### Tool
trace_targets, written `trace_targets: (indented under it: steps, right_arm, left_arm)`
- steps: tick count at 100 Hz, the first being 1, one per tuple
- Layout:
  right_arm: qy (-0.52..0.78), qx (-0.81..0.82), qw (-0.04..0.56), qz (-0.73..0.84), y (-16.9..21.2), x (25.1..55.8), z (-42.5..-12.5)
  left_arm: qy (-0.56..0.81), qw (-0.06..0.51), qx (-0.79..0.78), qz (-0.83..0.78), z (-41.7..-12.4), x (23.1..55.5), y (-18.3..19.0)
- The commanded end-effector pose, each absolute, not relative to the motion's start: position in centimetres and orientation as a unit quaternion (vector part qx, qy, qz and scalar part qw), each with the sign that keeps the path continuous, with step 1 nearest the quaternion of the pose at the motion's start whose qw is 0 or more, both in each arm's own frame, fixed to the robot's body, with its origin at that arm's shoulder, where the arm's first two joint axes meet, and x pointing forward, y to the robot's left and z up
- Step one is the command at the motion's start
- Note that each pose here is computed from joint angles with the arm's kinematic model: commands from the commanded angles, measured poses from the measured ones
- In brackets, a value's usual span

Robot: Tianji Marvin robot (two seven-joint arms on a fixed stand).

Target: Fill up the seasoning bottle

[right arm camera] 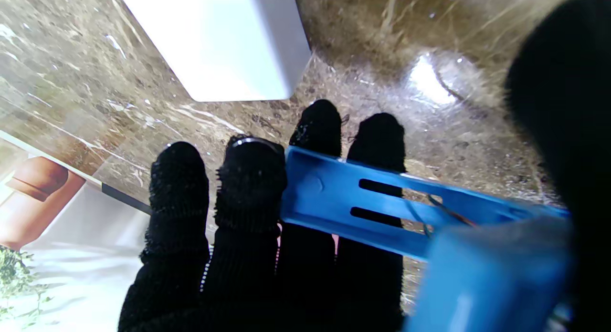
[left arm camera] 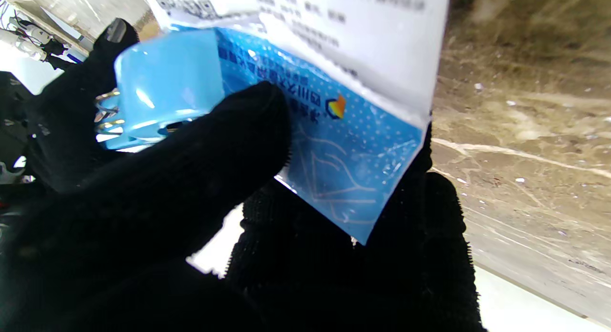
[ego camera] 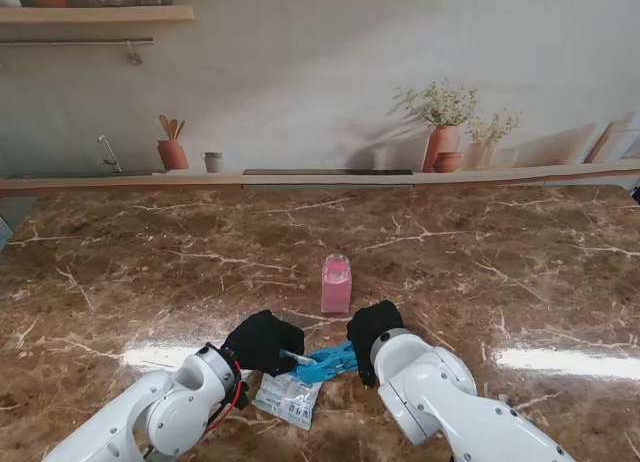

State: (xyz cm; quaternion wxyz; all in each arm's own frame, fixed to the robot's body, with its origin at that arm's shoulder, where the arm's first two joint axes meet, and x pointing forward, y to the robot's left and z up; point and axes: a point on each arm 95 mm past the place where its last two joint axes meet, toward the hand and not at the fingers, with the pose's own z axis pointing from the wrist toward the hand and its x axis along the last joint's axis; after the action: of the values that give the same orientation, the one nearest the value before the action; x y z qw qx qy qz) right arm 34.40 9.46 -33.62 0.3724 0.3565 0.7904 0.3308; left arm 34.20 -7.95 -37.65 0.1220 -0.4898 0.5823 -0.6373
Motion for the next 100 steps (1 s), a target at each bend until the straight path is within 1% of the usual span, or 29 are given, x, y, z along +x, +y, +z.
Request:
trace_targets:
  steps: [1, 36, 65, 100]
  right_arm:
    - [0.795, 0.355, 0.359, 0.335, 10.1, 33.4, -33.7]
    - [0.791, 0.351, 0.331, 0.375, 10.5, 31.9, -32.4]
    - [0.748, 0.38, 0.331, 0.431, 9.8, 30.8, -31.0]
    - [0.687, 0.432, 0.373, 0.45, 7.5, 30.0, -29.9]
  left_arm:
    - [0.582, 0.118, -0.488, -0.64, -37.4, 34.0, -8.5]
    - [0.594, 0.12, -0.491, -0.626, -37.8, 34.6, -8.5]
    - [0.619, 0.112, -0.495, -0.599, -38.0, 35.7, -7.7]
    - [0.635, 0.117, -0.502, -0.575, -37.8, 36.5, -6.5]
